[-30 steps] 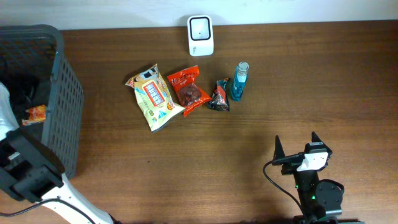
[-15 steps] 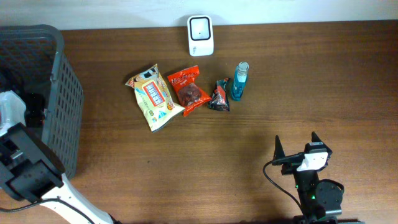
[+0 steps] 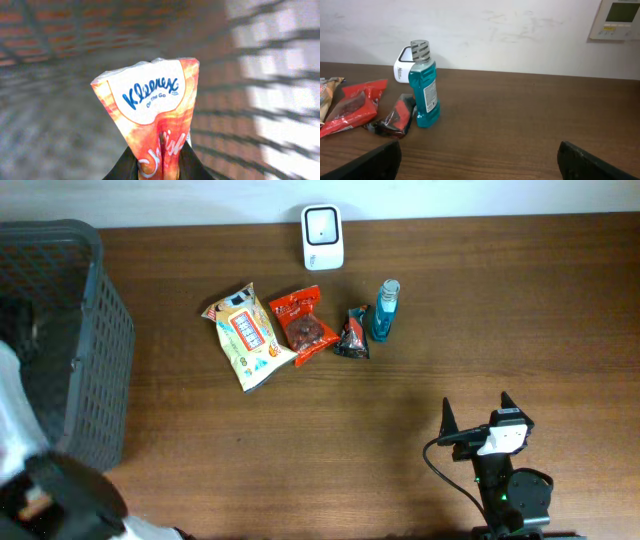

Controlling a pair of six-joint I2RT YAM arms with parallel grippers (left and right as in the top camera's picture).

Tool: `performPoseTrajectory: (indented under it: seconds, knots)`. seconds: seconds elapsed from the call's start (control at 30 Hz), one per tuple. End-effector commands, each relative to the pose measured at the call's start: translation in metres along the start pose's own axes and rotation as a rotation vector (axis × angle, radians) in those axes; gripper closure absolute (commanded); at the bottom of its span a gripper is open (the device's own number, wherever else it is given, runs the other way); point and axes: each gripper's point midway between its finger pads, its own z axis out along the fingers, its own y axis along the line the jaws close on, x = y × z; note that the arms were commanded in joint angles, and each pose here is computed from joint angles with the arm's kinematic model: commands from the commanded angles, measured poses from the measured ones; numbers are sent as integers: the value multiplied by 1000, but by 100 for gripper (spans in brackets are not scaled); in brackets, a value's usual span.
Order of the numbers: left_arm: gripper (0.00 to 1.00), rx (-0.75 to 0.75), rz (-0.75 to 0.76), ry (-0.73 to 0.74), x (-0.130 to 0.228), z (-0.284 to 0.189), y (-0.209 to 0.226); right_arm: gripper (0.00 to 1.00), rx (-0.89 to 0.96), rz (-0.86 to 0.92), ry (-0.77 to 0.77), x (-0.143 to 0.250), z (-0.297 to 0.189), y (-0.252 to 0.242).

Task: Scan the item barcode
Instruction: 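Carry a small orange box from the basket toward the snacks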

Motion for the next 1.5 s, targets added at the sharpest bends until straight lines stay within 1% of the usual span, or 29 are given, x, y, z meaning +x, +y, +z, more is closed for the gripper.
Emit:
performPoseTrajectory:
  seconds: [0.0, 0.03, 0.07, 0.13, 0.17, 0.2, 0.23, 0.27, 0.3, 0.37, 0.43, 0.5, 0.53, 0.6, 0.67, 0.73, 0.8, 0.83, 0.9, 0.93, 1.0, 1.07, 1.17, 1.23, 1.3, 1.33, 1.37, 1.43, 1.47]
  knots:
    - [100, 319, 124, 0, 14, -103, -66, 2, -1, 4, 5, 3, 0, 1]
    - [100, 434, 195, 25, 31, -136, -86, 2, -1, 4, 4, 3, 0, 1]
    - [100, 503, 235, 46, 44, -155, -98, 2, -1, 4, 5, 3, 0, 1]
    - [100, 679, 379, 112, 93, -207, -129, 2, -1, 4, 5, 3, 0, 1]
    - [100, 759, 496, 168, 137, -230, -148, 2, -1, 4, 5, 3, 0, 1]
    - [100, 793, 555, 213, 165, -238, -156, 2, -1, 4, 5, 3, 0, 1]
    - [100, 820, 639, 259, 201, -244, -164, 2, -1, 4, 5, 3, 0, 1]
    - [100, 824, 706, 283, 228, -245, -168, 2, -1, 4, 5, 3, 0, 1]
    - [100, 805, 781, 309, 263, -240, -172, 2, -1, 4, 5, 3, 0, 1]
    - [100, 739, 872, 342, 313, -224, -173, 2, -1, 4, 5, 3, 0, 1]
    - [100, 672, 997, 395, 374, -200, -168, 2, -1, 4, 5, 3, 0, 1]
    - [100, 611, 1061, 431, 412, -176, -161, 2, -1, 4, 5, 3, 0, 1]
    - [100, 583, 1099, 443, 438, -156, -159, 2, -1, 4, 5, 3, 0, 1]
    - [100, 587, 1153, 454, 466, -136, -160, 2, -1, 4, 5, 3, 0, 1]
    - [92, 594, 1208, 468, 498, -114, -158, 2, -1, 4, 5, 3, 0, 1]
    - [90, 588, 1234, 478, 516, -99, -154, 2, -1, 4, 5, 3, 0, 1]
    - [79, 572, 1242, 489, 524, -89, -150, 2, -1, 4, 5, 3, 0, 1]
    - [61, 571, 1243, 489, 525, -88, -149, 2, -1, 4, 5, 3, 0, 1]
    - [18, 578, 1246, 485, 525, -89, -151, 2, -1, 4, 5, 3, 0, 1]
    - [0, 590, 1243, 479, 523, -92, -155, 2, -1, 4, 5, 3, 0, 1]
    - [1, 623, 1232, 470, 519, -104, -165, 2, -1, 4, 5, 3, 0, 1]
    - [1, 699, 1210, 462, 505, -132, -181, 2, -1, 4, 5, 3, 0, 1]
    - [1, 756, 1171, 414, 469, -171, -192, 2, -1, 4, 5, 3, 0, 1]
    - [1, 775, 1148, 388, 437, -200, -191, 2, -1, 4, 5, 3, 0, 1]
    - [1, 766, 1127, 366, 409, -215, -186, 2, -1, 4, 5, 3, 0, 1]
    - [1, 712, 1109, 327, 379, -219, -175, 1, -1, 4, 5, 3, 0, 1]
    - [1, 626, 1098, 275, 350, -216, -162, 2, -1, 4, 5, 3, 0, 1]
    - [1, 471, 1093, 216, 311, -204, -136, 2, -1, 4, 5, 3, 0, 1]
    - [1, 433, 1094, 228, 305, -200, -127, 2, -2, 4, 5, 3, 0, 1]
